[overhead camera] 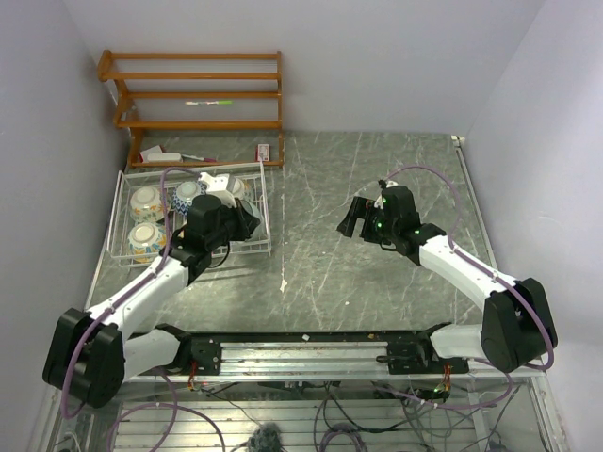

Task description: Load the bowls into the dish rack

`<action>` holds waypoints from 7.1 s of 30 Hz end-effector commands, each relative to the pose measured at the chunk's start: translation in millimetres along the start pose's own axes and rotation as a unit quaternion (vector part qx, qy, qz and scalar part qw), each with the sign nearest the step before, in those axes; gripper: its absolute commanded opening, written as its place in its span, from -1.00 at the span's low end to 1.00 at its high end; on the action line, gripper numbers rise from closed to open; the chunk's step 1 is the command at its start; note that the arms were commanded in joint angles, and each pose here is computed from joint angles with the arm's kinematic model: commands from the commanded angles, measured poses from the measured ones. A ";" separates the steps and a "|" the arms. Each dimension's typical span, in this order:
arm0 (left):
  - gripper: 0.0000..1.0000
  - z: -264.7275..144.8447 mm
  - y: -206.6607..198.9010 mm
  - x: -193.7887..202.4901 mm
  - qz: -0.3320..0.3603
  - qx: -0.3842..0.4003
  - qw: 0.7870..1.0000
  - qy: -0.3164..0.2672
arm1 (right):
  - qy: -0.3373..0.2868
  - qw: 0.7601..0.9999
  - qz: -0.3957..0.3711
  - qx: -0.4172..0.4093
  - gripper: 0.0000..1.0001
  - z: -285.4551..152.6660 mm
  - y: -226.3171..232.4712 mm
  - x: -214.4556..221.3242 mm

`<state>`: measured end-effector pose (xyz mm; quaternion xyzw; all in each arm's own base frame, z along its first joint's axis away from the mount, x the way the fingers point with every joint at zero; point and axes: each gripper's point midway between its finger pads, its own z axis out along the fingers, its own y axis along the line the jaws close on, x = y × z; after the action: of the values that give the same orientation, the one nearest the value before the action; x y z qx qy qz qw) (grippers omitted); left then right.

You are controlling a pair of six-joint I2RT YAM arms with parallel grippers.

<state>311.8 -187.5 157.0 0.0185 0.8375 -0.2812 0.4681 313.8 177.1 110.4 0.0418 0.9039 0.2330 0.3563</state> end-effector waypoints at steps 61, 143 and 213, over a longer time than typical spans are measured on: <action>-0.85 8.0 98.2 39.2 -0.263 0.013 0.964 -0.034 | 0.009 1.000 0.006 0.010 0.87 11.9 -9.6 8.7; 0.75 -13.1 91.2 -30.9 -0.053 -0.262 0.963 -0.016 | 0.018 1.000 -0.012 -0.016 0.94 6.5 -2.6 12.7; -0.17 36.5 64.1 -25.3 0.016 -0.293 0.956 -0.004 | 0.019 1.000 -0.005 0.002 0.97 4.4 -23.8 17.1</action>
<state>355.3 -134.0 120.0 -0.0978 0.8986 0.0075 0.4277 306.1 167.0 85.3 0.0350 0.9123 0.2368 0.3323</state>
